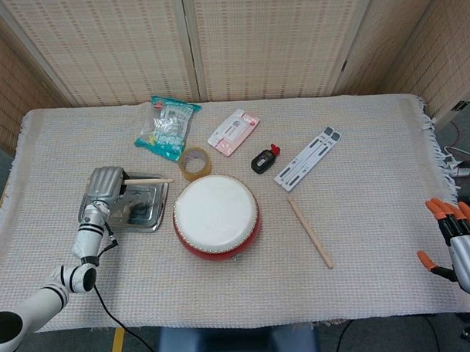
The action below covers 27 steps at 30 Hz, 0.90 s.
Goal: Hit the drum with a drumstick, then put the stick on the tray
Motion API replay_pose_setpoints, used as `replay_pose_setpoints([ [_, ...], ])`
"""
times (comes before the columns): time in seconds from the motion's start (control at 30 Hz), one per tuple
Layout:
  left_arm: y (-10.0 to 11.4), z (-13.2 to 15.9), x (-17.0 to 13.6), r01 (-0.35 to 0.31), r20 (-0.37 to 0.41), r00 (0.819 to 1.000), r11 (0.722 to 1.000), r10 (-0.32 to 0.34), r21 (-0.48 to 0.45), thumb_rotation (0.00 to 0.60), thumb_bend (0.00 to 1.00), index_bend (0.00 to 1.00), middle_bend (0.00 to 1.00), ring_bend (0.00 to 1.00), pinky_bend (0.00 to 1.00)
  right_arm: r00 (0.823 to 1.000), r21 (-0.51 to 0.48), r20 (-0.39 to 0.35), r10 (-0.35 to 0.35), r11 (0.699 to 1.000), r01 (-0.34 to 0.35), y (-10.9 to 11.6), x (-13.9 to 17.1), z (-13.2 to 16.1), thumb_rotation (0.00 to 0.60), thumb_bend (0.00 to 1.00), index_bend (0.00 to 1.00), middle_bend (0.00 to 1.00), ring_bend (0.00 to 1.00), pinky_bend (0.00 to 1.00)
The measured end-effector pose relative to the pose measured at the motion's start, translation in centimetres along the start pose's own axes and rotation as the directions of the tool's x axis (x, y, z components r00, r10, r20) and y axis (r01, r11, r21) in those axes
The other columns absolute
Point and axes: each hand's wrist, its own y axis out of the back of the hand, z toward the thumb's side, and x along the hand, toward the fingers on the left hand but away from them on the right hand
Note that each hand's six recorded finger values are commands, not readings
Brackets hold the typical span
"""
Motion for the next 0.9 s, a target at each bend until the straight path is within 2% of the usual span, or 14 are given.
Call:
replay_pose_setpoints([
  [0.2,-0.8,0.1,0.4,0.033,0.015,0.999,0.998,-0.034,0.049,0.6,0.61,0.89,0.89,0.83,0.96,1.0,0.001,-0.001,-0.002,1.0,0.002,0.0,0.0,0.2,0.6,0.25,0.0,0.05,0.0,0.0],
  [0.4,-1.1,0.1,0.4,0.051,0.013,0.999,0.998,-0.051,0.038,0.6,0.52,0.64,0.58,0.52,0.72,1.0,0.0,-0.001,-0.001,1.0,0.001,-0.1,-0.1,0.3,0.6,0.25,0.0,0.05,0.0,0.0],
  [0.47,-1.2,0.2,0.3,0.057,0.011,0.998,0.998,-0.057,0.031,0.6,0.49,0.54,0.47,0.4,0.61,1.0,0.0,-0.004,-0.001,1.0,0.001,-0.1,-0.1,0.4,0.6,0.25,0.0,0.05,0.0,0.0],
  [0.53,-1.3,0.2,0.3,0.061,0.01,0.998,0.998,-0.061,0.032,0.6,0.46,0.47,0.4,0.32,0.49,1.0,0.001,-0.005,-0.002,1.0,0.002,-0.1,-0.1,0.4,0.6,0.25,0.0,0.05,0.0,0.0],
  [0.57,-1.3,0.2,0.3,0.064,0.01,0.998,0.997,-0.064,0.032,0.6,0.44,0.43,0.35,0.27,0.4,1.0,0.0,-0.004,-0.002,1.0,0.002,-0.1,-0.1,0.3,0.6,0.25,0.0,0.05,0.0,0.0],
  [0.67,-1.5,0.3,0.2,0.079,0.011,0.997,0.996,-0.08,0.032,0.6,0.39,0.29,0.24,0.16,0.23,1.0,0.0,-0.003,-0.004,1.0,0.004,0.0,-0.1,0.3,0.6,0.25,0.0,0.05,0.0,0.0],
  [0.9,-1.6,0.5,0.0,0.119,0.014,0.993,0.993,-0.119,0.014,0.6,0.33,0.04,0.05,0.01,0.11,1.0,-0.002,-0.003,-0.008,1.0,0.008,0.0,0.0,0.3,0.6,0.25,0.0,0.05,0.0,0.0],
])
